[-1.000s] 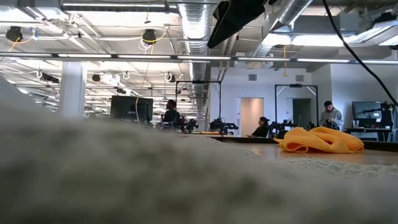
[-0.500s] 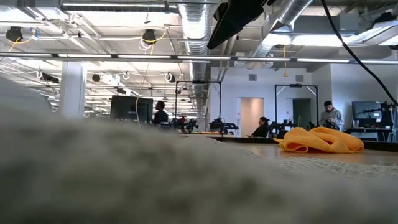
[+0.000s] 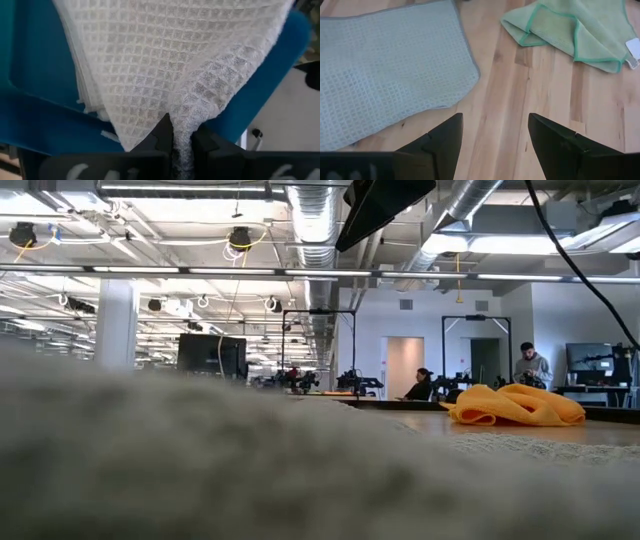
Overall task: Fold microfiber towels
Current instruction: Put the folded gray microfiber towel into the blue bin
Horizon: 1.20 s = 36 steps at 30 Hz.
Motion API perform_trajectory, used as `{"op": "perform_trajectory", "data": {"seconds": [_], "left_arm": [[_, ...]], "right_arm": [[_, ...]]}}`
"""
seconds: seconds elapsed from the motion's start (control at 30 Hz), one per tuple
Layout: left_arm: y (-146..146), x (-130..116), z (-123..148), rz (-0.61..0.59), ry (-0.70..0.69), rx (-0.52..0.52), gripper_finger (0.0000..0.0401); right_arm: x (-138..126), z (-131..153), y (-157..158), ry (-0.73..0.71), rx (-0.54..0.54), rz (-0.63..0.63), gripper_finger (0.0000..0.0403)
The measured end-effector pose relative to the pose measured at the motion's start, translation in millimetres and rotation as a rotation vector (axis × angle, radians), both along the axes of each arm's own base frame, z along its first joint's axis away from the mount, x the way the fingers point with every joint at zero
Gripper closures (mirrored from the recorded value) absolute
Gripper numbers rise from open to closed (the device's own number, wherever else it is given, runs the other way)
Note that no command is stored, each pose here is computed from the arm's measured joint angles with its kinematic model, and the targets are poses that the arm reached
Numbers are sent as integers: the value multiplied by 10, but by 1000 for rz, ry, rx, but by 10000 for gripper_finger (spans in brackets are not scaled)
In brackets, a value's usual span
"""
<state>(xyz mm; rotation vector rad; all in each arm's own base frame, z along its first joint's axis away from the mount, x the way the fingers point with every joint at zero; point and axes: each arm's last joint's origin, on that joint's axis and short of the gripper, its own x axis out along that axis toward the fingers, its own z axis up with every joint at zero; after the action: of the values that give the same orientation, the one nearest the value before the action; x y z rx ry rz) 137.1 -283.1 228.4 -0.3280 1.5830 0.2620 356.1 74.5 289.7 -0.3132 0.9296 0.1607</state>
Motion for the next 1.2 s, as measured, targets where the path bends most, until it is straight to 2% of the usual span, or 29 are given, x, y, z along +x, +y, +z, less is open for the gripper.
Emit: {"op": "perform_trajectory", "data": {"seconds": [0.23, 0.53, 0.97, 1.2], "left_arm": [[-56, 3, -117, -24, 44, 14, 390], [-49, 9, -116, 79, 38, 27, 386], [-51, 7, -114, 116, 54, 22, 277], [-120, -3, -54, 97, 160, -79, 254]], "right_arm": [[1, 0, 0, -1, 4, -7, 154], [4, 1, -1, -3, 4, -8, 154], [3, 0, -1, -3, 4, -8, 154], [1, -1, -2, 0, 3, -8, 154]]}}
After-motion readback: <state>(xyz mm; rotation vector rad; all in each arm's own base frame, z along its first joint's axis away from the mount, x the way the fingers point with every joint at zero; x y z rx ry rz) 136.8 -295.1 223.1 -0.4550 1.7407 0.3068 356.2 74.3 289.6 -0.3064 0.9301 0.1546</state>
